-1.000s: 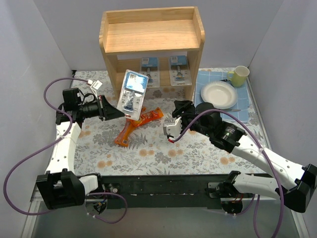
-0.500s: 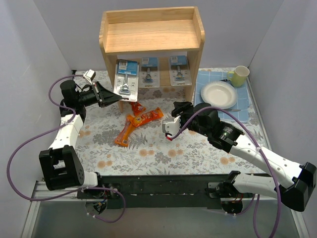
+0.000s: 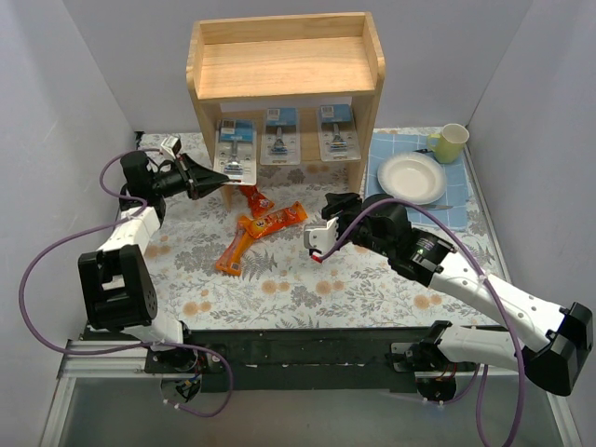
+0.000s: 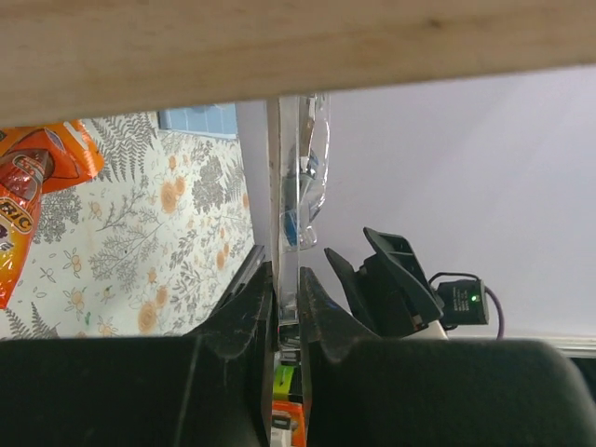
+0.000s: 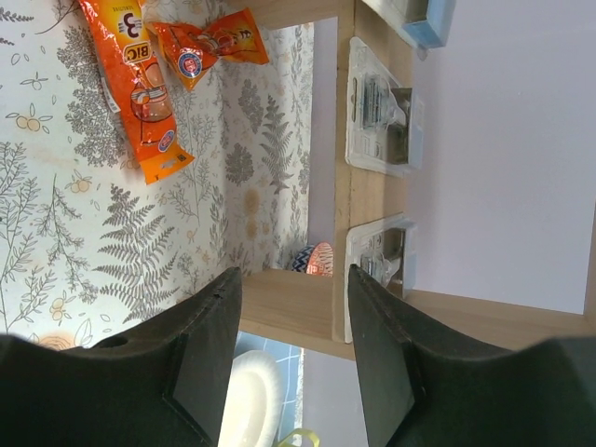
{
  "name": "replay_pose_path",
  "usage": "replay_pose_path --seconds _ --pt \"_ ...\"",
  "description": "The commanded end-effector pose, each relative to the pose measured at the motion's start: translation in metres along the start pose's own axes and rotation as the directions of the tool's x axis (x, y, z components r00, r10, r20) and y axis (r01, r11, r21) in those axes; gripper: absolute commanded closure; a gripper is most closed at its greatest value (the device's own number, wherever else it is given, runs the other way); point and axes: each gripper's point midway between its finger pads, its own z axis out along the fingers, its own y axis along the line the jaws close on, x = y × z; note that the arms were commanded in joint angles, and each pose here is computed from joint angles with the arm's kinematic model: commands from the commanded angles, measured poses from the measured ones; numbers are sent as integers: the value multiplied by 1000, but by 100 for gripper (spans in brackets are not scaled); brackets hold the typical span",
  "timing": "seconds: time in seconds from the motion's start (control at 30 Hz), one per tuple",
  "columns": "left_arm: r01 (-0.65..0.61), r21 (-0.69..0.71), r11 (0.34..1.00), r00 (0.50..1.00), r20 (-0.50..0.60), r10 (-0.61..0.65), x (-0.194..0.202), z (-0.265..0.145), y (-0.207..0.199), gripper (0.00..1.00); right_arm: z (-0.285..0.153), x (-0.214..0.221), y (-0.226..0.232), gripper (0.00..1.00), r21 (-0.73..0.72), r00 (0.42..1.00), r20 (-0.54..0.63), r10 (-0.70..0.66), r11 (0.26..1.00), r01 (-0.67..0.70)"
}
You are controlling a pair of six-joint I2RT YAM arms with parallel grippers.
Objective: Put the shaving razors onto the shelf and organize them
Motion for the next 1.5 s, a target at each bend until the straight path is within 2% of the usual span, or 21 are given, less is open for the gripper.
replay_pose_path --seconds 0.0,0.17,0.3,0.47,0.5,0.63,0.73,0.83,0.93,0.97,1.07,1.2,1.47 --pt "19 5 1000 998 53 -20 -20 2 1 100 2 -6 -17 44 50 1000 22 21 999 -22" --pt "42 8 999 996 73 -43 -31 6 8 100 5 -7 -16 44 39 1000 22 13 999 -14" --pt "65 6 998 995 76 -65 -37 9 12 96 9 -7 -16 44 34 1000 25 14 999 -15" --pt "80 5 997 994 76 -80 -44 12 14 85 15 -8 -17 44 34 999 29 18 999 -19" --pt "81 3 997 994 77 -81 -44 11 15 76 16 -9 -17 44 32 999 31 19 999 -20" --pt "83 3 997 994 74 -83 -45 12 15 63 20 -9 -19 44 35 999 31 19 999 -20" --pt "81 5 997 994 72 -82 -44 11 15 55 24 -10 -21 44 37 999 35 17 999 -19" --pt "65 12 998 996 64 -66 -41 10 14 54 27 -11 -21 44 34 999 37 19 999 -20" --pt "64 16 998 996 60 -65 -37 10 14 59 30 -12 -22 44 31 999 39 19 999 -20" --pt "57 18 998 996 63 -58 -37 10 14 68 31 -12 -23 44 35 999 38 19 999 -21" --pt "58 21 998 996 59 -60 -36 10 15 86 35 -13 -23 44 30 999 42 19 999 -20" --pt "52 25 998 996 69 -53 -35 9 12 93 39 -13 -25 44 30 999 44 21 999 -22" --pt "40 14 999 985 168 -42 -39 9 11 97 41 -14 -25 44 21 999 40 21 1000 -22"
